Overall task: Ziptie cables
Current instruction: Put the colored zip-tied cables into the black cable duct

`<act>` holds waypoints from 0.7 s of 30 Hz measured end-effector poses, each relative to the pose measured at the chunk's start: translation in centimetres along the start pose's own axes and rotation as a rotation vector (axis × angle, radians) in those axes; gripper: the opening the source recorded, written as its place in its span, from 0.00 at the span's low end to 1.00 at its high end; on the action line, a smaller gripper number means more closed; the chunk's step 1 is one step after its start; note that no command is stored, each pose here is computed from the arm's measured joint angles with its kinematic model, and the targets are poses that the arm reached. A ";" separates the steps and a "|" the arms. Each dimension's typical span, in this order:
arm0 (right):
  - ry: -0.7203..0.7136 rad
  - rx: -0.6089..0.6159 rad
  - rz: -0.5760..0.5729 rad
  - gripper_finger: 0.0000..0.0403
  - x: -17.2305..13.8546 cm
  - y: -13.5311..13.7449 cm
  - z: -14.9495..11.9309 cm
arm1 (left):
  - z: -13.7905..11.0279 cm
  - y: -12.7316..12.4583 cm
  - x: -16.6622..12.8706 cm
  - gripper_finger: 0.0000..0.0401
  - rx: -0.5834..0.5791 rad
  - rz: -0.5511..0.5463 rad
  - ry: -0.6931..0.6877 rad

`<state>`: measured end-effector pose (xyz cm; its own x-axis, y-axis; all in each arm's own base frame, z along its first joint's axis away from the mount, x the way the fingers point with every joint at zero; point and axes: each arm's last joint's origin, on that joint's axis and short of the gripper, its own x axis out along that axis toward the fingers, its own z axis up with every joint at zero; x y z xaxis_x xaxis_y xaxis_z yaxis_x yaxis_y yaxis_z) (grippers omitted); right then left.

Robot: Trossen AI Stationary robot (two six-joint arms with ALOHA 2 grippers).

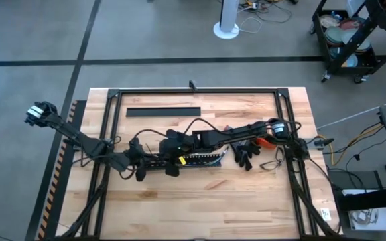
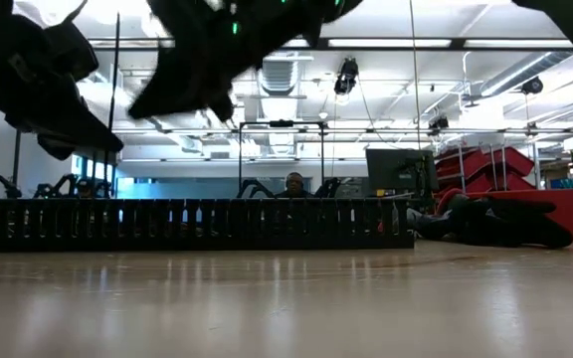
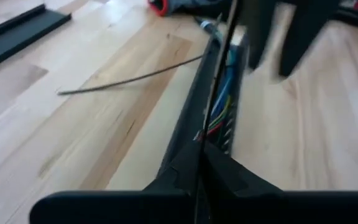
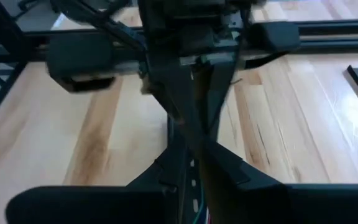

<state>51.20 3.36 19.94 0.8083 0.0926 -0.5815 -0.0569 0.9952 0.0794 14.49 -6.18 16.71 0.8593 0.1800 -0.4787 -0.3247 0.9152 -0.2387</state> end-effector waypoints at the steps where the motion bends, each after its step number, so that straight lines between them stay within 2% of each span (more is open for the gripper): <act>1: -0.004 -0.001 0.001 0.07 -0.1 0.0 0.1 | -0.1 0.0 0.1 0.00 -0.001 0.013 0.003; 13: 0.018 0.019 0.001 0.08 0.2 0.0 -0.3 | -0.5 1.4 2.3 0.00 -0.075 0.191 0.036; 21: 0.018 0.018 0.002 0.06 0.2 0.0 -0.3 | -0.5 1.6 3.4 0.00 -0.099 0.196 0.045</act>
<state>51.17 3.36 19.55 0.7977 0.0949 -0.5955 -0.0474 0.9943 0.0951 16.73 -4.30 14.28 0.7581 0.3326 -0.5609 -0.5227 0.8243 -0.2177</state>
